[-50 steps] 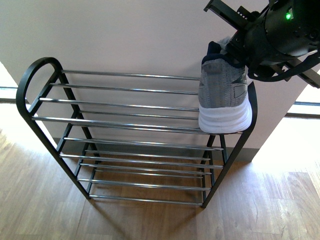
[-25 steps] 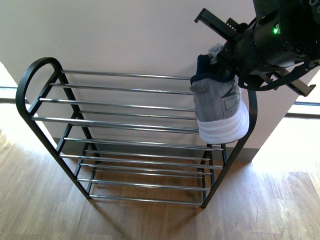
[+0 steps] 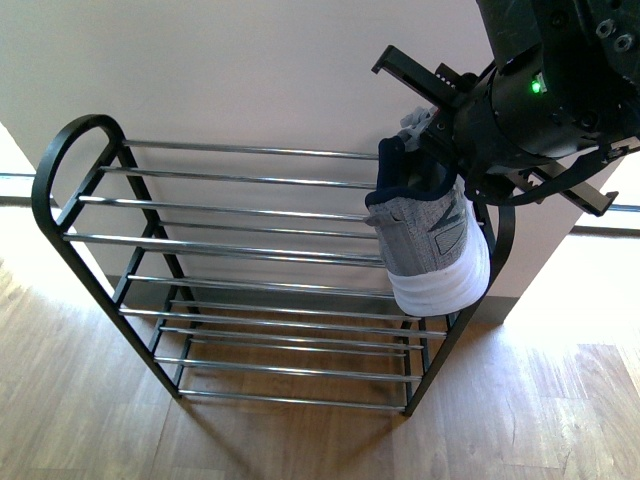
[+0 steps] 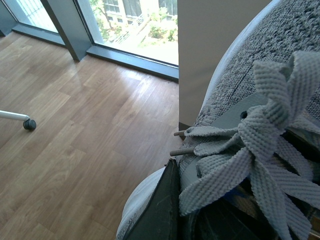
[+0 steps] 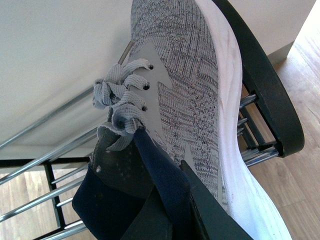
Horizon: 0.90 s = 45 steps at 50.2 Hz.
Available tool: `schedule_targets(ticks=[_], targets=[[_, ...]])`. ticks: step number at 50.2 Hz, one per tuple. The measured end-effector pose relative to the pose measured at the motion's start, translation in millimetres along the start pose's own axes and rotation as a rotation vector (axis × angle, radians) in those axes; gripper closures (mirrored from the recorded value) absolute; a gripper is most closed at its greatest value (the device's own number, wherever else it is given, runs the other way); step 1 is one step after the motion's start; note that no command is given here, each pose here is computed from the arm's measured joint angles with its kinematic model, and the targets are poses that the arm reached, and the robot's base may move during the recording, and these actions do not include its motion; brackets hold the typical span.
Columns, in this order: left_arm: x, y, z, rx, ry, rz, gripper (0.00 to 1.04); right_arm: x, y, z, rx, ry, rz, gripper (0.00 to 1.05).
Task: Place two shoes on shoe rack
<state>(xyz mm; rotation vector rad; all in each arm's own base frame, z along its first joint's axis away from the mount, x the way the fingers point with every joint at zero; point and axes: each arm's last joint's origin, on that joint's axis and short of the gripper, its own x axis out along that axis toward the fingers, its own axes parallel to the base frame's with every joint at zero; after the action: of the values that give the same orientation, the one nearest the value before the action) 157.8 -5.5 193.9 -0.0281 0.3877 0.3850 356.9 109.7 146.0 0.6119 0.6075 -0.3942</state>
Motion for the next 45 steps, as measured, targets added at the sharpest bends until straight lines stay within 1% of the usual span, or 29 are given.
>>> schedule_targets(ticks=[9,18,31,37,45], targets=[[0,0,0,0.000,0.000,0.000,1.03,-8,5,6,0.015,-0.011,0.028,1.03],[0,0,0,0.001,0.000,0.000,1.03,-9,7,6,0.030,-0.003,0.046,1.03],[0,0,0,0.000,0.000,0.000,1.03,-13,18,3,0.029,-0.026,0.136,1.03],[0,0,0,0.000,0.000,0.000,1.03,-13,19,2,0.020,-0.016,0.145,1.03],[0,0,0,0.000,0.000,0.000,1.03,-7,12,6,0.005,-0.015,0.139,1.03]])
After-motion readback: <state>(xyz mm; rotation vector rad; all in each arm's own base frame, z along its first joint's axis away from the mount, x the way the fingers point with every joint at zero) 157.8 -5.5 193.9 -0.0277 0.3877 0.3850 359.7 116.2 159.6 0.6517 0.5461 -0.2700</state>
